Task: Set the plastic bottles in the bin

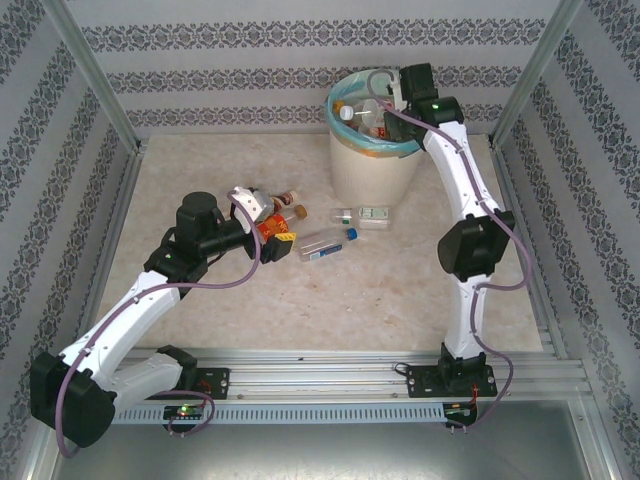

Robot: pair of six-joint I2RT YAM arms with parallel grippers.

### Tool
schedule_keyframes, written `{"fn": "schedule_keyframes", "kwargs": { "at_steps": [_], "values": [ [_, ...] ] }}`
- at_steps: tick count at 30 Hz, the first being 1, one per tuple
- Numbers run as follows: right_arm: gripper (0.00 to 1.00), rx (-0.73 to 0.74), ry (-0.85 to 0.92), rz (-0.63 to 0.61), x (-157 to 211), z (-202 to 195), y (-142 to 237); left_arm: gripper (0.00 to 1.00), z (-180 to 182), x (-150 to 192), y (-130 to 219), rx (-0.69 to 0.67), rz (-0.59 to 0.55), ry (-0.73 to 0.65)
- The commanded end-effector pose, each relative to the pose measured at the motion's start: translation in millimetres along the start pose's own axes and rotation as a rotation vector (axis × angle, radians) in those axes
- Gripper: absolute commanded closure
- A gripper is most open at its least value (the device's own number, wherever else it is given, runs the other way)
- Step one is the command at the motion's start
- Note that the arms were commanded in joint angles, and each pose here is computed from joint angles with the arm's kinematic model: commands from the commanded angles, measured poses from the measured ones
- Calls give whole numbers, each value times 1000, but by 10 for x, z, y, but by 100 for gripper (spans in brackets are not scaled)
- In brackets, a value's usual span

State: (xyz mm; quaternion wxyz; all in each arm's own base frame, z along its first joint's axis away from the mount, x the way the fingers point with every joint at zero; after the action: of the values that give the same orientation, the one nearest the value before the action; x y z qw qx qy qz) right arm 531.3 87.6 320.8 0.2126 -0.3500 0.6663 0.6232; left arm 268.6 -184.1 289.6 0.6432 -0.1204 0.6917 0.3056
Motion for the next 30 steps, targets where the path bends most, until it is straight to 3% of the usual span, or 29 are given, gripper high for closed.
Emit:
{"fn": "schedule_keyframes", "kwargs": {
  "at_steps": [1, 7, 15, 23, 30],
  "values": [
    [69, 20, 12, -55, -185, -21, 348, 2, -34, -29, 14, 9, -15, -10],
    [68, 20, 14, -148, -359, 27, 740, 2, -14, -65, 53, -21, -26, -22],
    [66, -142, 68, -253, -385, 608, 1509, 6, 137, -144, 76, -121, 27, 86],
    [66, -279, 82, -376, 79, 1006, 2132, 15, 47, 243, -39, -45, 258, 181],
    [66, -361, 47, -462, 701, 1068, 2287, 19, 91, 634, -480, -48, 424, 241]
  ]
}}
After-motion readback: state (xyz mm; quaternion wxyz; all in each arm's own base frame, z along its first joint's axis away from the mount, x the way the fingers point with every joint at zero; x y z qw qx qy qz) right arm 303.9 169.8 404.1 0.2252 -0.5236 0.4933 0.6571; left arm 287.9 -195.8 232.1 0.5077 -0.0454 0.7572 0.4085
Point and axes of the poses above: each hand's point on the last joint's axis, 136 mm out from that joint toward the fingers, its own y axis back along the fingers, its own z axis along the line the jaws close on, x = y × z, the point moved 4 cm from there along y, back along the fingers, and after that the axes turned 1 degree about y, right-handed, at the moved point
